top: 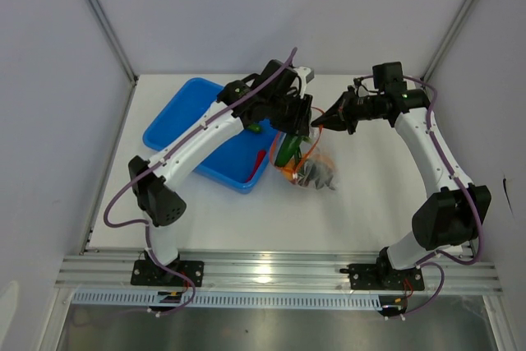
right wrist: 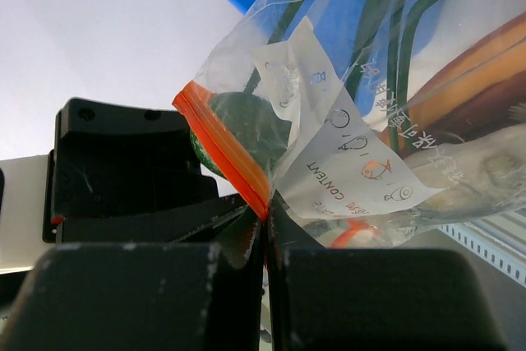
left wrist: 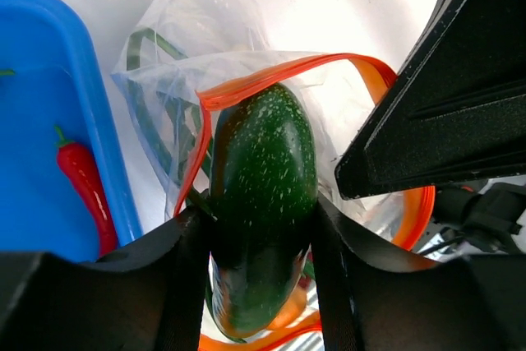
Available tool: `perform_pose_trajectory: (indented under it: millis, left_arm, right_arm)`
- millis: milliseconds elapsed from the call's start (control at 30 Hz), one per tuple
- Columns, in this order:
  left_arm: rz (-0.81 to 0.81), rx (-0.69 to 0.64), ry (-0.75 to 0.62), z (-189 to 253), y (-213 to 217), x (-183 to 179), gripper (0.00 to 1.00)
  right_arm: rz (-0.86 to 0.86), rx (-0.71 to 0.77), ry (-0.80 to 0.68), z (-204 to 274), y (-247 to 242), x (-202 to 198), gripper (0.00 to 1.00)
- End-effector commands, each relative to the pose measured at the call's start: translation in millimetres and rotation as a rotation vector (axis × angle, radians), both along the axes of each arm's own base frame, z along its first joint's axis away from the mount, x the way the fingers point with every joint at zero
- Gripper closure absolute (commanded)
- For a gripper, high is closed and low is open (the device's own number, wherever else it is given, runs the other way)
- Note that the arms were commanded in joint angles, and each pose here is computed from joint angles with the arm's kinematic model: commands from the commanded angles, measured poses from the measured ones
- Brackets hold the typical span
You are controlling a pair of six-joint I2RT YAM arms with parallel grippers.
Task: Place the food in the zip-top bag and seal the zipper
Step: Adjust the fake vegetable in the zipper food storage bag.
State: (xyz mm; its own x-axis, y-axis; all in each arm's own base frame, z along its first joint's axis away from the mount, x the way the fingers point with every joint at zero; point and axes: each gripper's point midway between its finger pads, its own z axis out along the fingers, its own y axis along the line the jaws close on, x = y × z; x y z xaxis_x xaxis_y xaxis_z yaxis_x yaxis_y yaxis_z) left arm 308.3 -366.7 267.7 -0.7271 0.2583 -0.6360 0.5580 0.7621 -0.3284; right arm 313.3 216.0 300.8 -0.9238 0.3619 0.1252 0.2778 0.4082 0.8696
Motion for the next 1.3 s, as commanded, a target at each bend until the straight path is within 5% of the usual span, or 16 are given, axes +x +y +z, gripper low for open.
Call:
perform_pose_trajectory:
  millis: [0, 67, 333, 733, 1267]
  left_arm:
    - [0.002, -0.021, -0.088, 19, -2, 9, 0.64]
    - [0.005, -0.045, -0.125, 31, 2, 8, 0.77]
    - [-0.07, -0.196, -0.322, 79, 11, -7, 0.99]
    - [-0.377, -0.52, -0.573, 170, 1, -59, 0.99]
    - [-0.692, -0.785, -0.677, 166, -21, -75, 0.99]
  right_arm:
    - [0.022, 0.035, -0.079, 29, 2, -11, 1.0]
    - [0.02, 0.034, -0.079, 28, 1, -10, 1.0]
    - [0.026, 0.047, -0.087, 31, 0, -9, 1.0]
    - [0.054, 0.166, -0.055, 51, 3, -14, 1.0]
    - [0.069, 0.326, -0.028, 77, 7, -30, 1.0]
